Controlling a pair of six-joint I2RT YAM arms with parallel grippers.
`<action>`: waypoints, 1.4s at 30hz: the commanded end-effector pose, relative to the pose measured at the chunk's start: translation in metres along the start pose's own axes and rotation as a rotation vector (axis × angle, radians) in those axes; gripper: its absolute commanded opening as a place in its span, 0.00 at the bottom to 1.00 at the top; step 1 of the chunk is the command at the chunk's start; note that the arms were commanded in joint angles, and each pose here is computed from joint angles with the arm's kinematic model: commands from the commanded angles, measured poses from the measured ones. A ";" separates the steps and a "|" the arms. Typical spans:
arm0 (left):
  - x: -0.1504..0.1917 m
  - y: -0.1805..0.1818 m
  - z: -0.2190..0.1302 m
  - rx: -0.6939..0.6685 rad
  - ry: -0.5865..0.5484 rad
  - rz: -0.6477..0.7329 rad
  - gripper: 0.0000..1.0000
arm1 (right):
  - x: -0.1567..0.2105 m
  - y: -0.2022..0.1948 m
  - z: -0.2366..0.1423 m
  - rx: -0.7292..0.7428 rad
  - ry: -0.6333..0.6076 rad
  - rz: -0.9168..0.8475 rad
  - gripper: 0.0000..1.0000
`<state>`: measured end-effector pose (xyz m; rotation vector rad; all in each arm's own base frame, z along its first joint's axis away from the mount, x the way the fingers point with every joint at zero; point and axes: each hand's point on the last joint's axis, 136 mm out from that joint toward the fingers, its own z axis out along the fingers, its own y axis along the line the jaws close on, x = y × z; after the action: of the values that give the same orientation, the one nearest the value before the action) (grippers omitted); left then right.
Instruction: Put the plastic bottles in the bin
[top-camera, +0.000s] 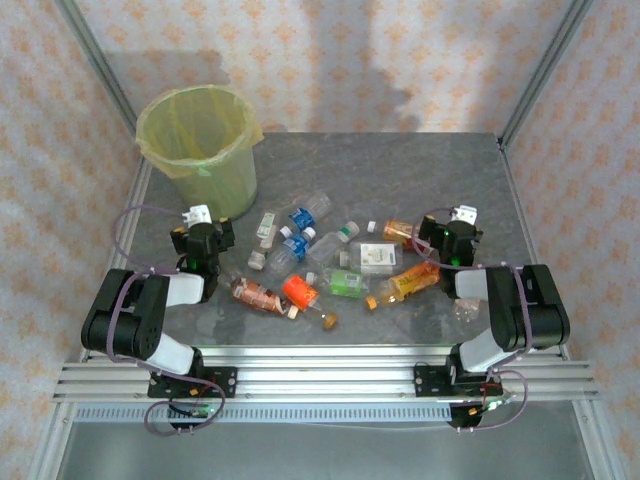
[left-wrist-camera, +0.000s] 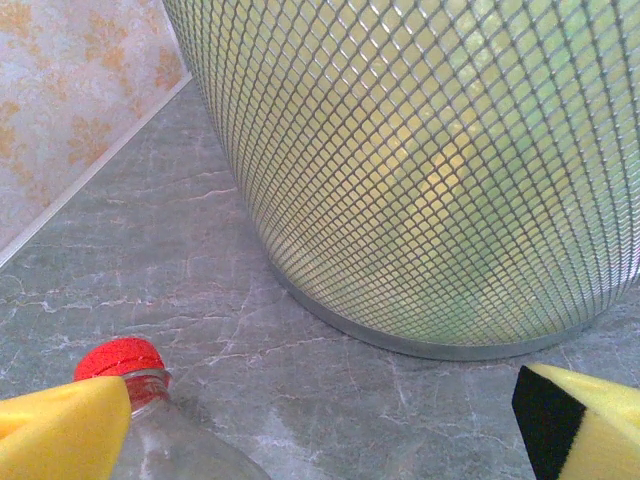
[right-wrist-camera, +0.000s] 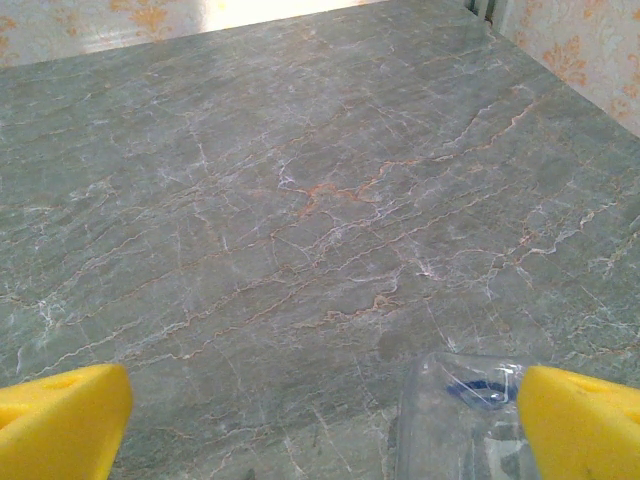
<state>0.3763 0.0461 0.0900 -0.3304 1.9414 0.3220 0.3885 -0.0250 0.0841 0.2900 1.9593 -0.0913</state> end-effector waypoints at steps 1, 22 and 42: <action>-0.016 0.008 -0.001 -0.040 -0.035 -0.022 1.00 | -0.007 0.000 0.002 -0.001 -0.014 -0.006 0.99; -0.090 0.081 -0.061 -0.200 -0.115 -0.309 1.00 | -0.064 -0.017 -0.041 0.096 -0.046 -0.007 0.99; -0.138 0.148 0.018 -0.218 0.099 -0.729 1.00 | -0.097 -0.020 -0.076 0.118 0.011 0.144 0.99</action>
<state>0.3704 0.2003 0.2307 -1.1140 1.7000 0.1308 0.3579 -0.0419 0.1969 0.4715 1.9234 -0.1053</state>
